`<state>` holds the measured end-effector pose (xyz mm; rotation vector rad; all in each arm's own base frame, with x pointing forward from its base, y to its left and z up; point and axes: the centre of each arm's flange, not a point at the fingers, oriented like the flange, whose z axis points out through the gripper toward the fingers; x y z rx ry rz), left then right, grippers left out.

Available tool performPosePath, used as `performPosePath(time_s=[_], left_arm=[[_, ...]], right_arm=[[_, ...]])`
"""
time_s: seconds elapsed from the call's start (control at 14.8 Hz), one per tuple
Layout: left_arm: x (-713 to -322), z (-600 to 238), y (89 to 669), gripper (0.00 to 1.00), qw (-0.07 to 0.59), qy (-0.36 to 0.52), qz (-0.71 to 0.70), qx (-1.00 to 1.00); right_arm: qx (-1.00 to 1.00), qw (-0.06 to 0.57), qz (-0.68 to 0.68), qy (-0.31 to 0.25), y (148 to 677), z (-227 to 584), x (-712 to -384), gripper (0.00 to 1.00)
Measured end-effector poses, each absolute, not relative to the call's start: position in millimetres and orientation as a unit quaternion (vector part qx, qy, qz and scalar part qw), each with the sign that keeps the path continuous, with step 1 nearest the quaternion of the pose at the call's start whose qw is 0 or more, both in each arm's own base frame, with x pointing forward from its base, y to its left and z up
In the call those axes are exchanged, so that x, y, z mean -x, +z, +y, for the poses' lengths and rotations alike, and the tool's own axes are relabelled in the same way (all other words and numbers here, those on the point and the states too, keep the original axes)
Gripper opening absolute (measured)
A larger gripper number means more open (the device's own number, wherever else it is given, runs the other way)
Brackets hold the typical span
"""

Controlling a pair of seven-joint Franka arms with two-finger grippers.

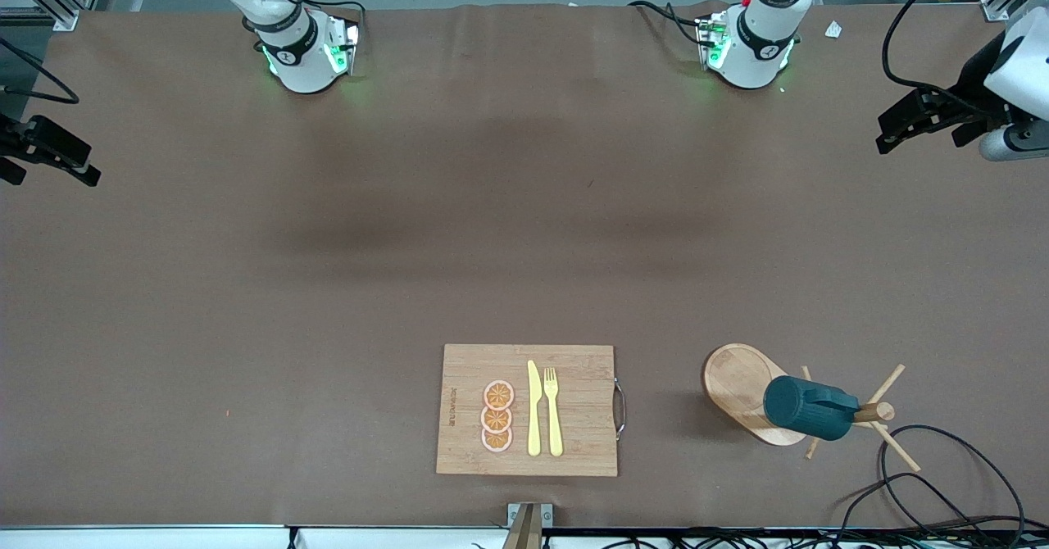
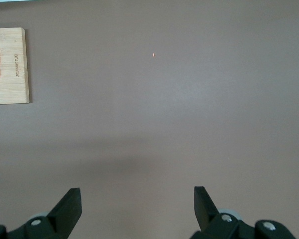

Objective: Pass cup and hang on rack

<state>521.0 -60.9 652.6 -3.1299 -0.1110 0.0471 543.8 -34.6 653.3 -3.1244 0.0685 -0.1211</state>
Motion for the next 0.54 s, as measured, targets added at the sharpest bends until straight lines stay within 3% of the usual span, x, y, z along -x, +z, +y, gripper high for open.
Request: performPosePath(time_s=[0.54], left_arm=[[-513.9, -57.6, 656.2, 1.00, 0.005, 0.014, -0.013, 1.000]], right_arm=[[0.999, 0.007, 0.022, -0.039, 653.3, -34.6, -543.8, 1.00]])
